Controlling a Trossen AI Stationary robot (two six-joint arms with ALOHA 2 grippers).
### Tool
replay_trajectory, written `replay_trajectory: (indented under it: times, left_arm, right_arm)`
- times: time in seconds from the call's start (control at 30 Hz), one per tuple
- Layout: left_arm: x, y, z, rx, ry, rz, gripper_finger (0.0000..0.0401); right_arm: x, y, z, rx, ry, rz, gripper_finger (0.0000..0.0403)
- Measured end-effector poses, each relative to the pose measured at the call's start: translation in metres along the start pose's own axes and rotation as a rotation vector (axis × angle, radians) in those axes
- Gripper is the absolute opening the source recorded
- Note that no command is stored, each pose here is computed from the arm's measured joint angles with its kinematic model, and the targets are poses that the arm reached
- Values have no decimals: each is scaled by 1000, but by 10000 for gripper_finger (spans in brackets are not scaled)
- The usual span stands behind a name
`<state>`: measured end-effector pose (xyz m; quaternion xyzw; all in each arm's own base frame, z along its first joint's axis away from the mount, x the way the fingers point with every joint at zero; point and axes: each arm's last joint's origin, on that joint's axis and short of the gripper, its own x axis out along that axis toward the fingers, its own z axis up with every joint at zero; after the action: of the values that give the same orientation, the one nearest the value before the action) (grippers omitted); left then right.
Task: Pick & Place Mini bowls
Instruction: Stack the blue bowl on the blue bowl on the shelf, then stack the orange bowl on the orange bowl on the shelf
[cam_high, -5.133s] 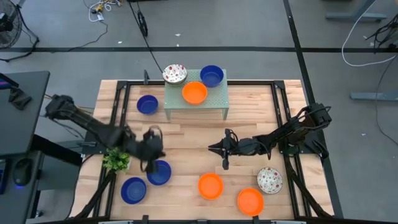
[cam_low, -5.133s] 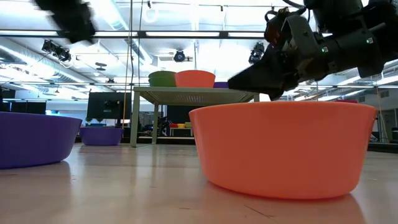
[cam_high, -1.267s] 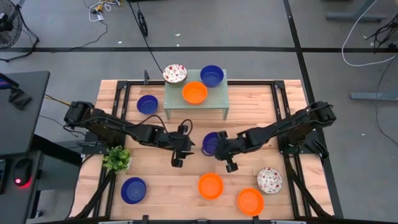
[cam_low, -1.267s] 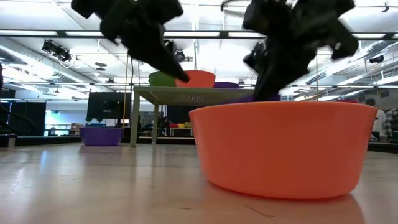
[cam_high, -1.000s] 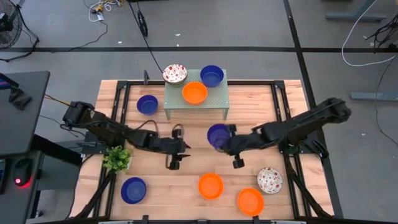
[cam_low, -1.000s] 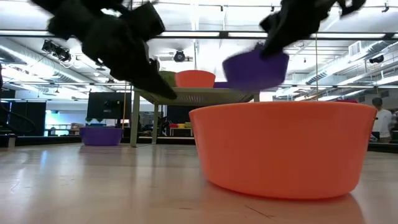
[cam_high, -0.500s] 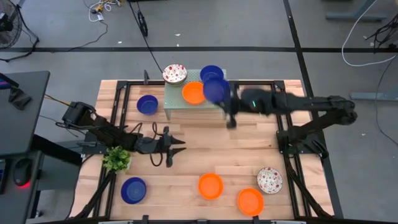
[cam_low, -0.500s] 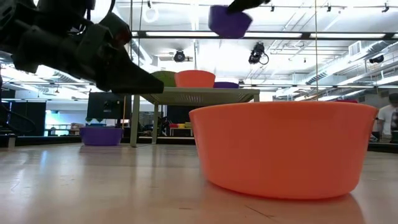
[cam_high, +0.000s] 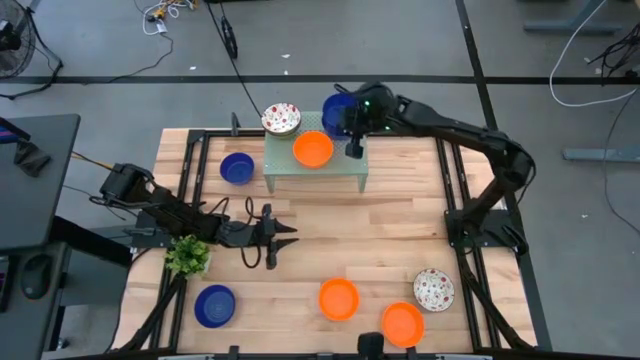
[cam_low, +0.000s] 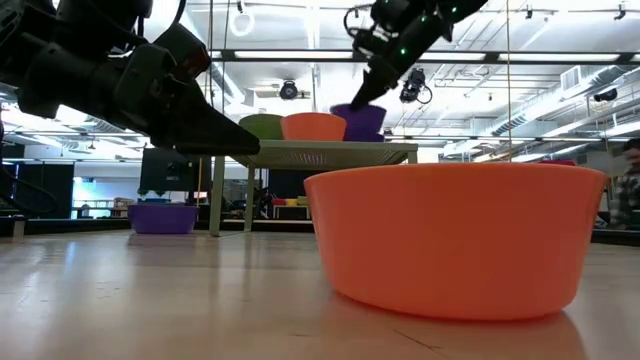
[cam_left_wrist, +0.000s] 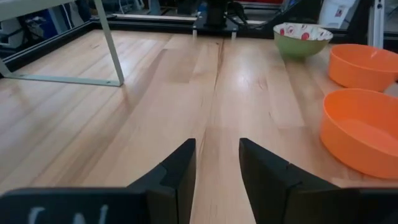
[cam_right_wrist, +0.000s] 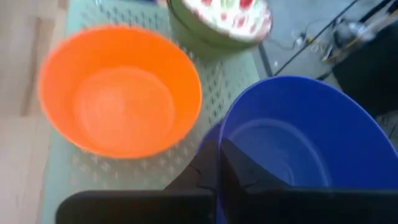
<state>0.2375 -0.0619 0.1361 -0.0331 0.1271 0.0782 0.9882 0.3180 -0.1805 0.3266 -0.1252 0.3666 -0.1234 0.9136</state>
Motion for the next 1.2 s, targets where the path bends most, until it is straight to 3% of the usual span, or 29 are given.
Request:
replay_trajectory:
  times: [0.73, 1.2]
  left_arm:
    - [0, 0, -1, -3, 5, 1, 126]
    - [0, 0, 0, -23, 5, 1, 126]
  right_arm:
    - [12, -4, -7, 81, 13, 46, 12]
    - [15, -5, -5, 87, -4, 34, 117]
